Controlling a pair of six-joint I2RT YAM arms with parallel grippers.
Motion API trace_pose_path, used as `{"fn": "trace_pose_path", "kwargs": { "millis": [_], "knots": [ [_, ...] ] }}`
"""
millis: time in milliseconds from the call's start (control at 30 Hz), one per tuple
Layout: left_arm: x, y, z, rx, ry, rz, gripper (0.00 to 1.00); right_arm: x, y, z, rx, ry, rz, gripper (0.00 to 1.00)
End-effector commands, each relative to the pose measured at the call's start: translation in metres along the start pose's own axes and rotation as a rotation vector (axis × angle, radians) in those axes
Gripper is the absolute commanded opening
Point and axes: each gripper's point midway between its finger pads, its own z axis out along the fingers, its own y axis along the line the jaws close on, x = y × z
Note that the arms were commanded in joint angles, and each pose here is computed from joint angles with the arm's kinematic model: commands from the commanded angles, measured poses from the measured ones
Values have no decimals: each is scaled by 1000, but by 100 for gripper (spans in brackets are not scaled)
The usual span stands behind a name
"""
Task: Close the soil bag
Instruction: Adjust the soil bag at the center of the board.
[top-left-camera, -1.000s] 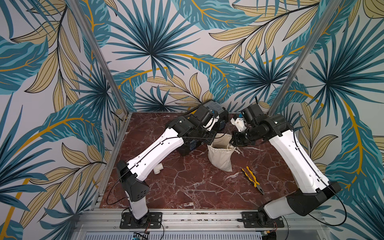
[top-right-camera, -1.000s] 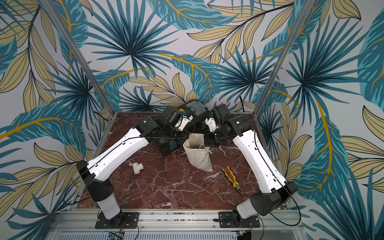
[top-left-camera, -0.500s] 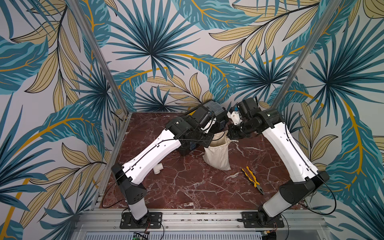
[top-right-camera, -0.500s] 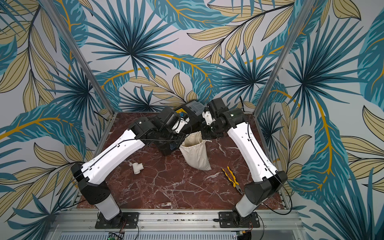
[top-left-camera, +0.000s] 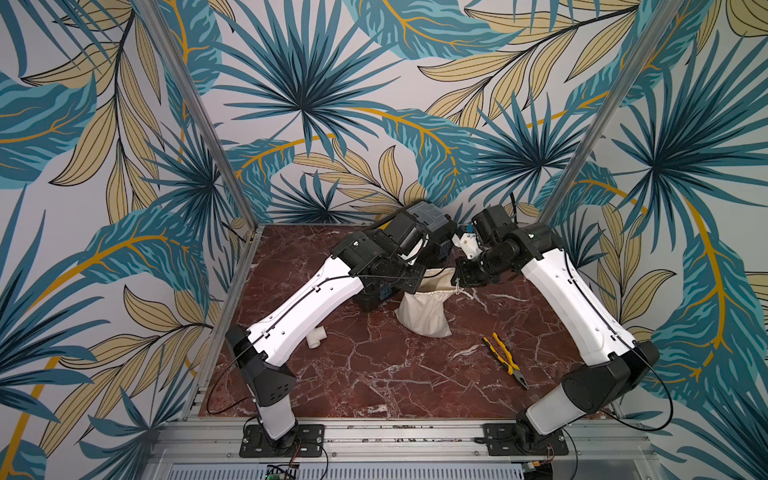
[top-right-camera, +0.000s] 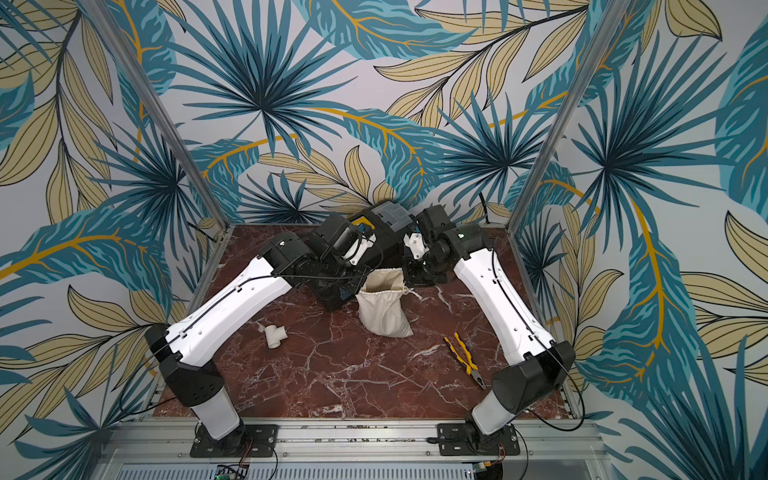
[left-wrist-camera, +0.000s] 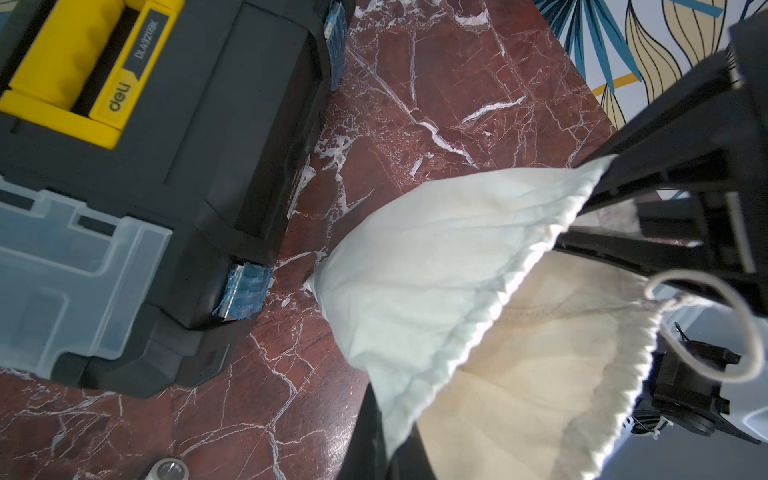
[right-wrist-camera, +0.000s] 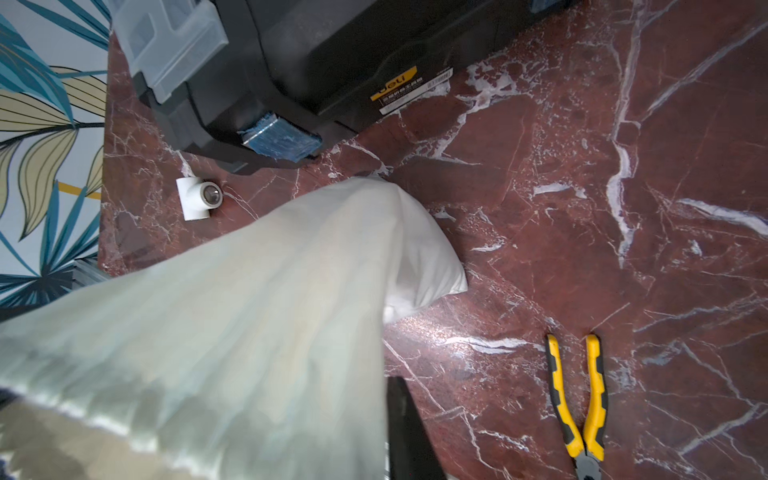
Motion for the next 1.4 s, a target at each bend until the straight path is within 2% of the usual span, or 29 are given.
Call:
{"fn": "trace_pose_path", "kwargs": {
  "millis": [0,100,133,267,333,433,567,700,767,833,900,1000,1100,1200,1367],
  "knots": [
    [-2,24,-3,-108,10,-29,0,-5,-3,-26,35,-68,-9,0],
    [-7,36,-7,-134,-4,-65,3,-13,5,-35,0,-107,-29,0],
    [-9,37,-7,-120,-10,-71,7,-14,8,-35,-15,-112,-35,0],
    [-16,29,-1,-53,-24,-42,25,-20,17,-26,-69,-106,-48,0],
    [-17,25,5,-13,-16,-28,42,-22,19,-22,-87,-105,-49,0],
    [-18,19,13,28,-5,2,55,-22,19,-18,-88,-98,-57,0],
    [-22,15,18,65,-8,43,63,-19,18,-14,-91,-83,-54,0],
    [-24,15,23,93,-2,72,66,-19,18,-13,-89,-81,-56,0],
    [-24,20,27,93,8,68,63,-19,18,-13,-88,-80,-55,0],
    [-25,23,28,97,12,62,46,-18,17,-13,-82,-79,-54,0],
    [-25,28,27,92,18,56,24,-17,14,-12,-69,-76,-51,0],
    [-21,38,21,53,31,35,6,-17,10,-14,-43,-80,-45,0],
    [-15,44,11,22,39,-2,0,-16,6,-17,-18,-81,-38,0],
    [-9,42,-2,19,49,-52,0,-13,9,-24,-32,-83,-36,0],
    [1,24,-18,25,57,-58,0,-1,15,-37,-65,-75,-33,0]
  ]
}}
